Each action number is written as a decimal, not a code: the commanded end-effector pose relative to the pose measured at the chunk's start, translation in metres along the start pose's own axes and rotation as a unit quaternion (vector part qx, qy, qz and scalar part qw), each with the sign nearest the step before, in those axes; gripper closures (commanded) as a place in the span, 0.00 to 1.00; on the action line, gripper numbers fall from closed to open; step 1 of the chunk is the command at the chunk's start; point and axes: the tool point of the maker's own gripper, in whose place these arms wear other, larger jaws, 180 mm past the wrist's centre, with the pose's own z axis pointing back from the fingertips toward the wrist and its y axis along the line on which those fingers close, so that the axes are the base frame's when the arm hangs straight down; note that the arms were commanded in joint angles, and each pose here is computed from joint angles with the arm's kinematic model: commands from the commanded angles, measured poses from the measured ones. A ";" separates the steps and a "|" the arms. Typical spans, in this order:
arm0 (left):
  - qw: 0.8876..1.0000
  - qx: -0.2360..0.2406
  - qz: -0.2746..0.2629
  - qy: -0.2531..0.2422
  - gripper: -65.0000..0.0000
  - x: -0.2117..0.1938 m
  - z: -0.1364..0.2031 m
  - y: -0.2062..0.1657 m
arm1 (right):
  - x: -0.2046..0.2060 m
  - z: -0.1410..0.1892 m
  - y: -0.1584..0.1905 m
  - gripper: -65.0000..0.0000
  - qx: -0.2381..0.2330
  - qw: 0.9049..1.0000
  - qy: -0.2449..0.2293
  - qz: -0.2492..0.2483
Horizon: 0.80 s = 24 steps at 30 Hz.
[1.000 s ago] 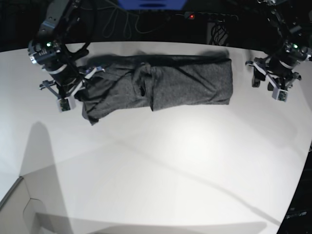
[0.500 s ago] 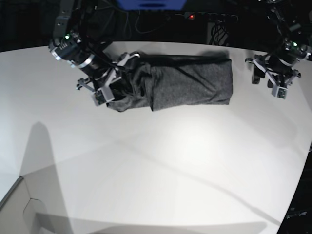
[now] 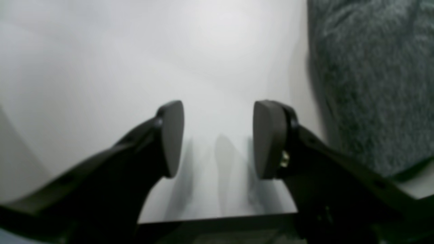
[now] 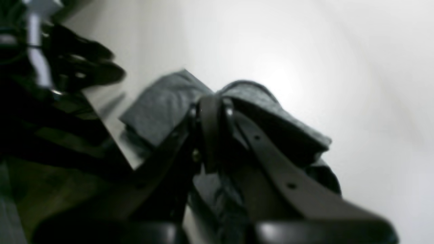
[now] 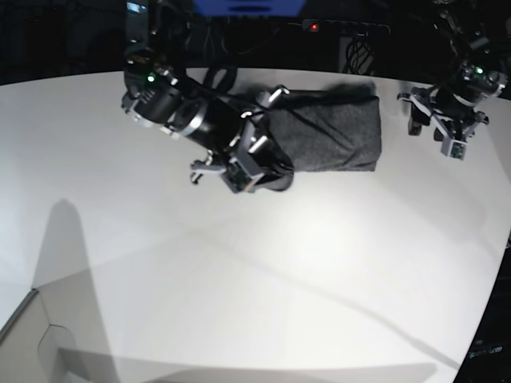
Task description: Layout the t-shirt on the table in an organized manner, then fold the t-shirt properly
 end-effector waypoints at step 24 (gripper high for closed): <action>1.000 -0.006 0.011 -0.018 0.51 0.007 -0.002 -0.005 | 0.043 -0.042 0.087 0.98 0.150 0.985 -0.059 0.068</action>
